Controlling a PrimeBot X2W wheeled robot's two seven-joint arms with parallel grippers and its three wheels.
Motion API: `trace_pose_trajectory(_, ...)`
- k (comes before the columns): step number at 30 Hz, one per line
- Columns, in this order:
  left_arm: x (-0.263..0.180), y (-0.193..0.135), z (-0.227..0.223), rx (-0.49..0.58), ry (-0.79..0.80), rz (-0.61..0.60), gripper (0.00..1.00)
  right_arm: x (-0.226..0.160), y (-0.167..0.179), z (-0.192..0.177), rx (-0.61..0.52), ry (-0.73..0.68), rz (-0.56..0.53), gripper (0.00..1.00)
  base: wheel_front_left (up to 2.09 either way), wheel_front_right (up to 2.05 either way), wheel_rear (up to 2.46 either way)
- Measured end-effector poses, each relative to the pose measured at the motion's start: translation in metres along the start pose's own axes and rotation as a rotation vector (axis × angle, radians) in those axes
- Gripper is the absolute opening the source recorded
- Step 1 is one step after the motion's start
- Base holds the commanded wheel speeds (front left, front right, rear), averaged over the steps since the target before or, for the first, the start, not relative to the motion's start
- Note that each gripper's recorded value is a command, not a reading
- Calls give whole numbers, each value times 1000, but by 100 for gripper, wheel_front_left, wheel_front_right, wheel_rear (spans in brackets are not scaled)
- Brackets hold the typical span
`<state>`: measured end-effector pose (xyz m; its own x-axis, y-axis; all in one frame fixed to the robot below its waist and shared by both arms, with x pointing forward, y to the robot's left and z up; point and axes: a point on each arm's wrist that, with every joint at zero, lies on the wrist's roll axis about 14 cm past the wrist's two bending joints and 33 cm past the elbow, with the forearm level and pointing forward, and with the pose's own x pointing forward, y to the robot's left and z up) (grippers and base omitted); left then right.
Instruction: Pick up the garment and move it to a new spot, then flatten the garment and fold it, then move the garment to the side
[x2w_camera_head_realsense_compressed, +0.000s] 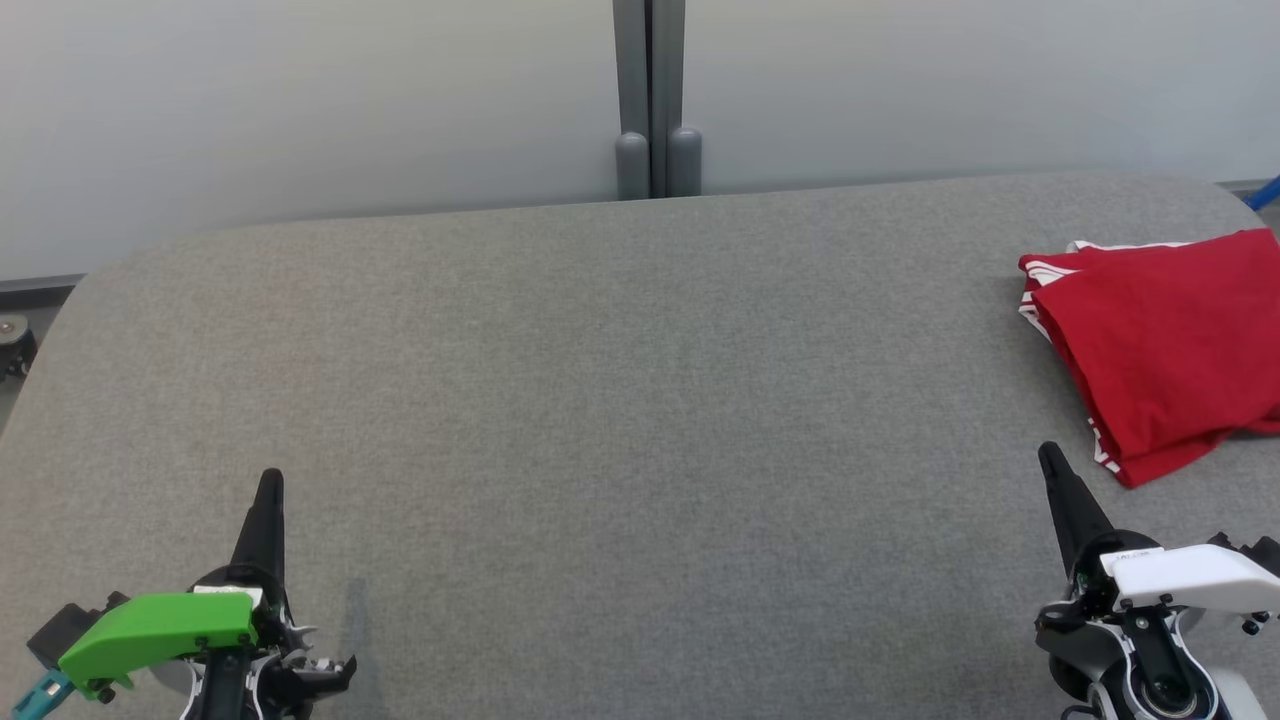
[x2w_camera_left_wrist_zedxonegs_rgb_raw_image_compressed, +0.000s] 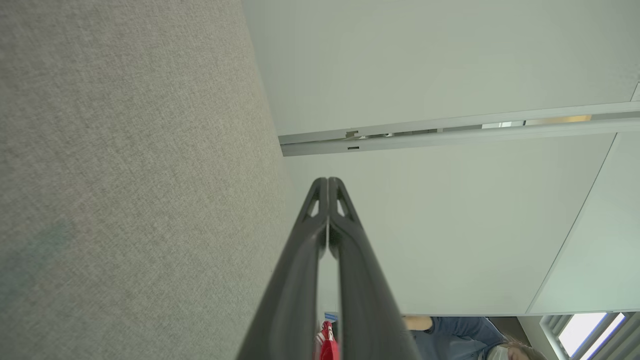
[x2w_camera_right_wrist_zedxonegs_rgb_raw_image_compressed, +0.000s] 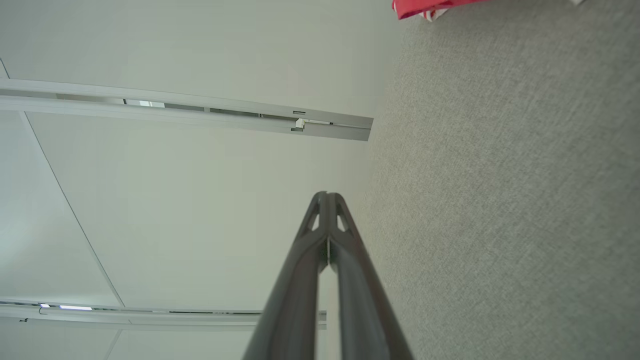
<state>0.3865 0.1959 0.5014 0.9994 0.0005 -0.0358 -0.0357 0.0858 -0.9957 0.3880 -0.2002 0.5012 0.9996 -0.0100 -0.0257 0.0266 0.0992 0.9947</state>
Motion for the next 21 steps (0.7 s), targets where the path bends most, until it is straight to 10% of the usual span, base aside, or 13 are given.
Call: trace_pose_trajectory(21, 2, -9, 4, -91, 0, -30, 0, 2, 6, 0, 105, 9, 25, 0, 0, 0, 0)
